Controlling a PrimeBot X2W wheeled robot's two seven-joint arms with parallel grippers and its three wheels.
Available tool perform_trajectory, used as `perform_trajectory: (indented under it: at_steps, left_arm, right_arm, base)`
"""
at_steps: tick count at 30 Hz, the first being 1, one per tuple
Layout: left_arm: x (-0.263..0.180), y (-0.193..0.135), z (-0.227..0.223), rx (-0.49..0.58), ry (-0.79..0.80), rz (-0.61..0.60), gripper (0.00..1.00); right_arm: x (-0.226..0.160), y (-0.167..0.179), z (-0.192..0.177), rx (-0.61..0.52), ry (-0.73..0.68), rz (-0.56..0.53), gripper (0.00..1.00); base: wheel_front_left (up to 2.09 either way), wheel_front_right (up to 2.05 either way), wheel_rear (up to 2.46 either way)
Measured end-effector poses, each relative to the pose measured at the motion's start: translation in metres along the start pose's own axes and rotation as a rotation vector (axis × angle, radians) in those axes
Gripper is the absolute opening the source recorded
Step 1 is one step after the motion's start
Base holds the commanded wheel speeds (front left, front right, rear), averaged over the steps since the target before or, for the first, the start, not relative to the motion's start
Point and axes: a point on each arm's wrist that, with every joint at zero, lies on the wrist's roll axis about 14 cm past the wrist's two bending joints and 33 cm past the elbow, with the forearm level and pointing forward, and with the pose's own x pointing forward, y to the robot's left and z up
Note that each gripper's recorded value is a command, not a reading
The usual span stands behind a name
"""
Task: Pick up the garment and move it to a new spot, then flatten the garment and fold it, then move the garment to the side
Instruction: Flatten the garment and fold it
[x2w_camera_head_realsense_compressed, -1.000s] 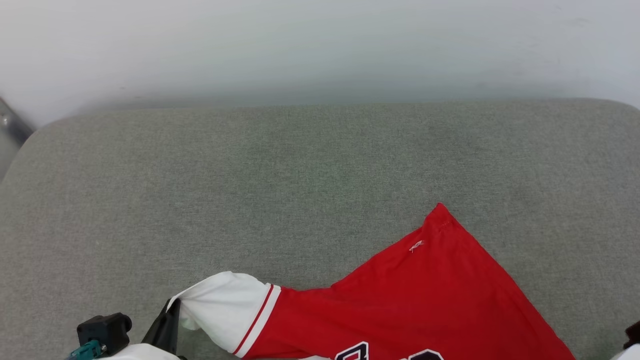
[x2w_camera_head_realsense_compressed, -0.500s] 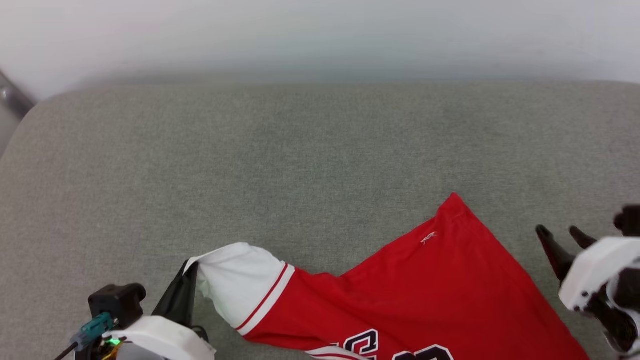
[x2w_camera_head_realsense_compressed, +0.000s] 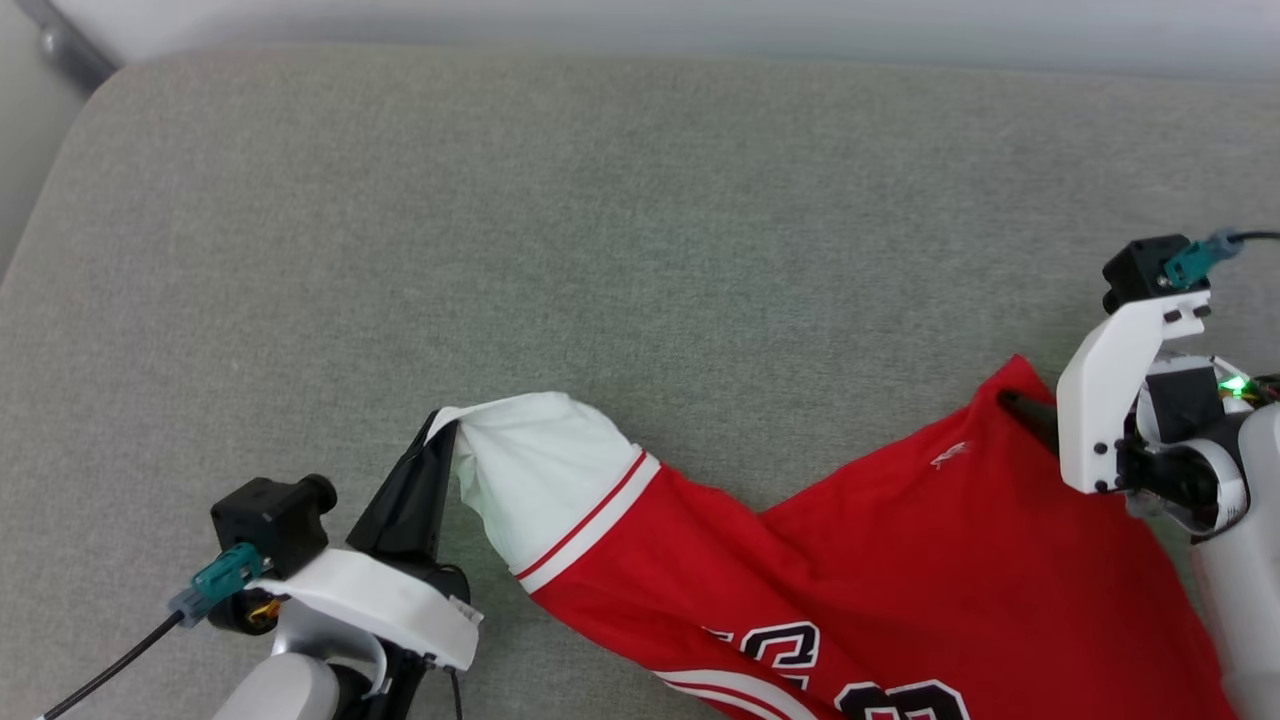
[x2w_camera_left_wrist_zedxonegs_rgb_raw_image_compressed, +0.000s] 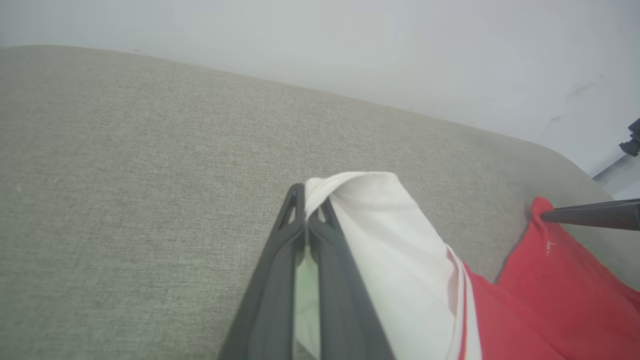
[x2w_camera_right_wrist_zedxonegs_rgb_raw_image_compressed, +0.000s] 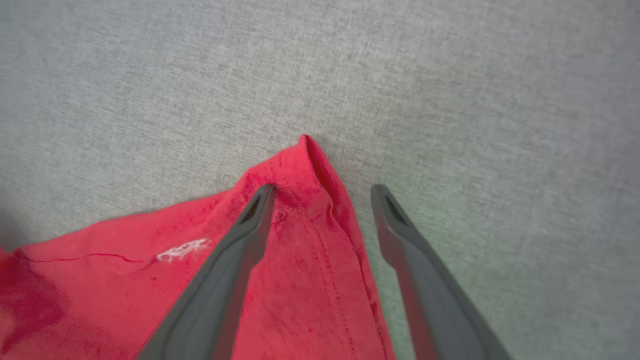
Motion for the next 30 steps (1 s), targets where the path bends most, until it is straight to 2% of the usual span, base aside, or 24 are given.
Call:
perform_trajectory:
  at_steps: [8, 9, 10, 11, 21, 24, 30]
  left_arm:
    - [0.008, 0.006, -0.013, -0.017, 0.020, 0.003, 0.00]
    - [0.008, 0.009, -0.014, -0.016, 0.023, 0.008, 0.00]
    - [0.007, 0.011, -0.015, -0.016, 0.025, 0.016, 0.00]
    - [0.006, 0.013, -0.016, -0.016, 0.026, 0.021, 0.00]
    - [-0.002, 0.013, -0.006, -0.010, -0.003, 0.023, 0.00]
    - [-0.006, 0.015, 0.006, 0.011, -0.028, 0.027, 0.00]
    - [-0.009, 0.010, 0.047, 0.049, -0.124, 0.012, 0.00]
  right_arm:
    - [0.039, 0.005, -0.008, -0.019, 0.161, 0.013, 1.00]
    - [0.041, 0.006, -0.010, -0.021, 0.178, 0.016, 0.85]
    - [0.042, 0.007, -0.010, -0.022, 0.189, 0.022, 0.37]
    - [0.043, 0.008, -0.010, -0.025, 0.194, 0.025, 0.00]
    - [0.025, 0.020, -0.008, -0.057, 0.168, 0.047, 0.00]
    - [0.012, 0.018, 0.000, -0.065, 0.103, 0.033, 0.00]
    - [-0.031, 0.003, 0.038, -0.084, -0.121, -0.041, 0.00]
  base:
    - [0.00, 0.00, 0.00]
    - [0.00, 0.00, 0.00]
    - [0.00, 0.00, 0.00]
    - [0.00, 0.00, 0.00]
    - [0.00, 0.00, 0.00]
    - [0.00, 0.00, 0.00]
    - [0.00, 0.00, 0.00]
